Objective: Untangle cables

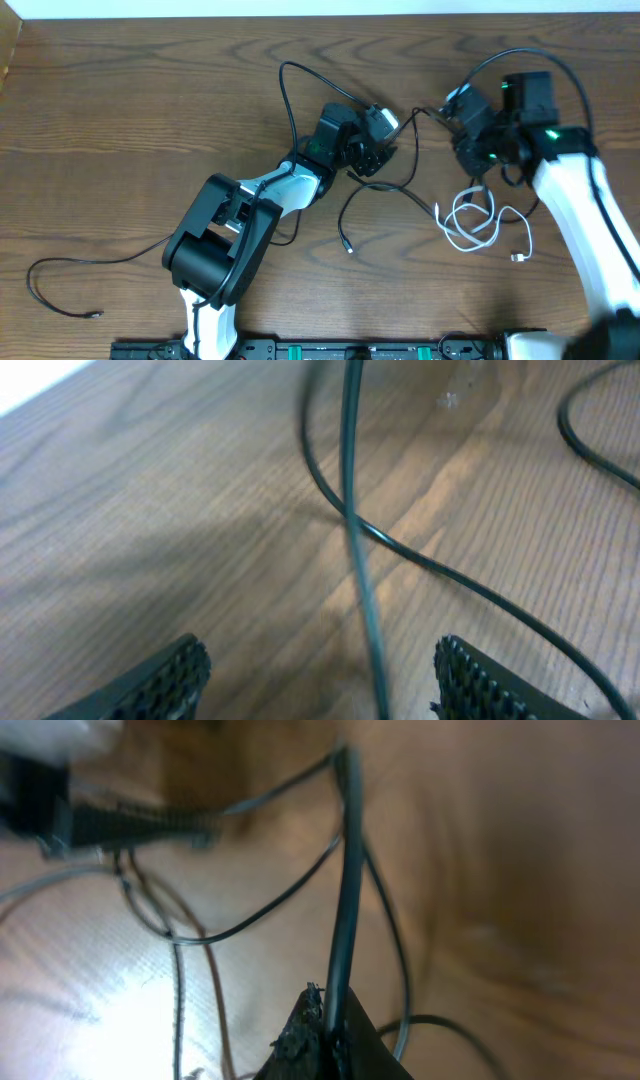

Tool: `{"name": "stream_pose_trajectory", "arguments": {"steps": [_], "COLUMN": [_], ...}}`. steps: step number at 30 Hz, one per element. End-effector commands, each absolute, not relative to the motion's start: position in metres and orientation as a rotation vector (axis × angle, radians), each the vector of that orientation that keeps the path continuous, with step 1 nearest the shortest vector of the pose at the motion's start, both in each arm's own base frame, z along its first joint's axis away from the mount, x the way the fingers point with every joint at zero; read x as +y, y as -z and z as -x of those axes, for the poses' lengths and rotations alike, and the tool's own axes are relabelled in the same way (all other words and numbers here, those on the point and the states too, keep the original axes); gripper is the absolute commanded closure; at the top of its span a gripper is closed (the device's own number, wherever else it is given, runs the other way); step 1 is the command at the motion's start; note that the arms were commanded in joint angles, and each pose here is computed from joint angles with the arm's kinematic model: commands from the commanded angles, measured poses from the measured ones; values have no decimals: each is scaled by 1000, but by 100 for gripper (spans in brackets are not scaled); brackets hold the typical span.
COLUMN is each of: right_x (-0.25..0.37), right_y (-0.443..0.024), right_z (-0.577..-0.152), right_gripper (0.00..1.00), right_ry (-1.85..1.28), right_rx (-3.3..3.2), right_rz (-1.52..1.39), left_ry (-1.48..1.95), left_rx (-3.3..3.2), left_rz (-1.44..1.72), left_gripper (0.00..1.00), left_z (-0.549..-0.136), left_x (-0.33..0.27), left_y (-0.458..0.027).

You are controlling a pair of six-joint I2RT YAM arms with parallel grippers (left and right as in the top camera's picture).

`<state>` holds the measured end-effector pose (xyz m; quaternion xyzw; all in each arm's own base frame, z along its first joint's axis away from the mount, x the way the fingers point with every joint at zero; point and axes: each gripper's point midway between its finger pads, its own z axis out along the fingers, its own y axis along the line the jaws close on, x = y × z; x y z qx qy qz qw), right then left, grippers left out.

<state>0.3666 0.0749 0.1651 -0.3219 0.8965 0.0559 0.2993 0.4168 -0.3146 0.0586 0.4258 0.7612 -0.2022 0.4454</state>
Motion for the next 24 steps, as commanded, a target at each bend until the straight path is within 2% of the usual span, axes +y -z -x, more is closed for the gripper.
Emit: {"name": "stream_pose_trajectory", "arguments": {"steps": [1, 2, 7, 15, 16, 17, 18, 19, 24], "right_x": [62, 61, 60, 75, 79, 81, 82, 82, 80], "right_y": [-225, -245, -277, -274, -275, -275, -275, -275, -272], "right_z": [-363, -357, -341, -335, -334, -333, -332, -332, -331], "right_gripper": [99, 99, 99, 99, 99, 99, 99, 99, 99], "right_ry": [0, 22, 42, -73, -96, -110, -120, -122, -110], "right_rx": [2240, 2187, 2096, 2089, 2081, 2077, 2075, 2075, 2095], "right_rz": [776, 762, 743, 783, 792, 797, 801, 801, 798], "left_ry": [497, 497, 498, 526, 526, 526, 526, 526, 519], "left_rx": [1920, 1922, 1917, 1920, 1920, 1920, 1920, 1920, 1907], "left_rz": [-1066, -1066, -1065, -1061, -1061, -1061, -1061, -1061, -1053], "left_gripper": [29, 29, 30, 36, 45, 58, 80, 92, 92], "left_z": [-415, -415, -415, -413, -413, -413, -413, -413, -415], "left_x": [-311, -311, -312, -314, -314, -314, -314, -314, -313], "left_y": [-46, -46, -47, -48, -48, -48, -48, -48, -55]}}
